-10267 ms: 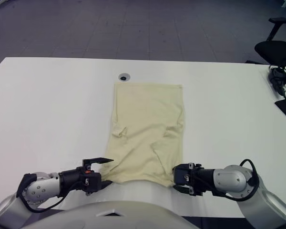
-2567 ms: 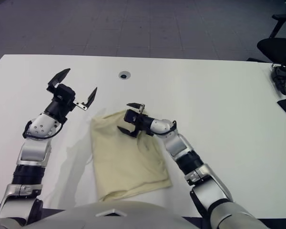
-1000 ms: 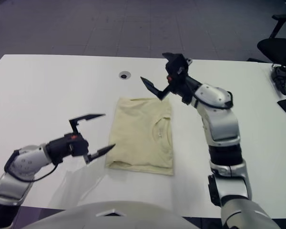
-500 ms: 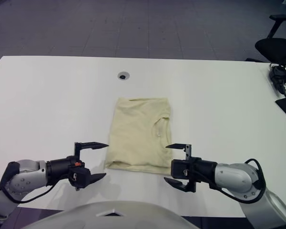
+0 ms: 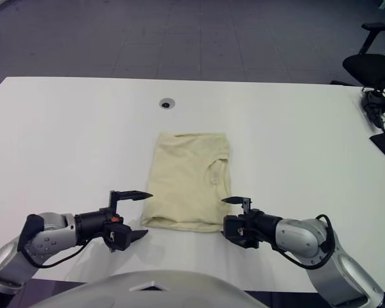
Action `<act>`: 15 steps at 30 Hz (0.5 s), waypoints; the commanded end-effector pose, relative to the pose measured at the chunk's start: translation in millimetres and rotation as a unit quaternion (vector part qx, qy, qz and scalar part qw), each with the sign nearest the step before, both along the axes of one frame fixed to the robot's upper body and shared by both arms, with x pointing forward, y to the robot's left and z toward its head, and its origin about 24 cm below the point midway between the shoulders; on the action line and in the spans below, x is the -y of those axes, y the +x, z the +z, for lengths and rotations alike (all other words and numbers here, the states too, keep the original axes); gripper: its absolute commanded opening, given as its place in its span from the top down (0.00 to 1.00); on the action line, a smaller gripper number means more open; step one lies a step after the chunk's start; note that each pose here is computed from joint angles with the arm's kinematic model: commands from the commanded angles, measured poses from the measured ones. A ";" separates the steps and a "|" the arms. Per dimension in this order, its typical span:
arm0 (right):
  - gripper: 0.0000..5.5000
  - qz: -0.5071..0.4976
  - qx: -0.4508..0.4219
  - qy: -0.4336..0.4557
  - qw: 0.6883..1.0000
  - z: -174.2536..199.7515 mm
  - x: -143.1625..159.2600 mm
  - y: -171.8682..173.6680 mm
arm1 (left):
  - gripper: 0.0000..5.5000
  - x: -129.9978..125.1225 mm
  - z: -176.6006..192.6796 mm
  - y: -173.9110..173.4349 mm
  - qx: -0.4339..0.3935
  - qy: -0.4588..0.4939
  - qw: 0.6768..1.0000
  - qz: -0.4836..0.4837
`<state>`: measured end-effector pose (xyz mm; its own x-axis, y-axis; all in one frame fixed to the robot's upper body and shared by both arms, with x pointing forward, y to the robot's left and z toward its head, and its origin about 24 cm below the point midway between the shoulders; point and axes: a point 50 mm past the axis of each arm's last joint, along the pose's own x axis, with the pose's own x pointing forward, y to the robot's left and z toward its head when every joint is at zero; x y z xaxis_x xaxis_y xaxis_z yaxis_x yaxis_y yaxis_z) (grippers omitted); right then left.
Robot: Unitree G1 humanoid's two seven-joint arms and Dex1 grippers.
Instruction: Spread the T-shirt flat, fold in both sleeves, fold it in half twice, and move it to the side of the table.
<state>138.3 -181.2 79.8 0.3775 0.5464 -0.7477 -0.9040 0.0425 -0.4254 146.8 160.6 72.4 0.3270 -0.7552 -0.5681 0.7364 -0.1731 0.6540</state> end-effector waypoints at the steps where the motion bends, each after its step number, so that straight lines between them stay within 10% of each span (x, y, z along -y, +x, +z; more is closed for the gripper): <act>1: 0.37 -0.013 -0.023 -0.025 0.999 -9.3 6.7 -3.3 | 0.02 -1.7 -7.2 -0.9 -0.013 0.024 1.000 0.002; 15: 0.80 -0.024 -0.038 -0.006 0.999 -13.7 6.9 -1.6 | 0.43 -0.4 -7.4 -1.1 -0.018 0.026 1.000 -0.005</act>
<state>138.0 -183.2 73.8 0.3628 0.5442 -0.7565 -0.9166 0.0618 -0.3951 145.4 158.8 67.0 0.3079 -0.7466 -0.5898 0.7548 -0.1857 0.6292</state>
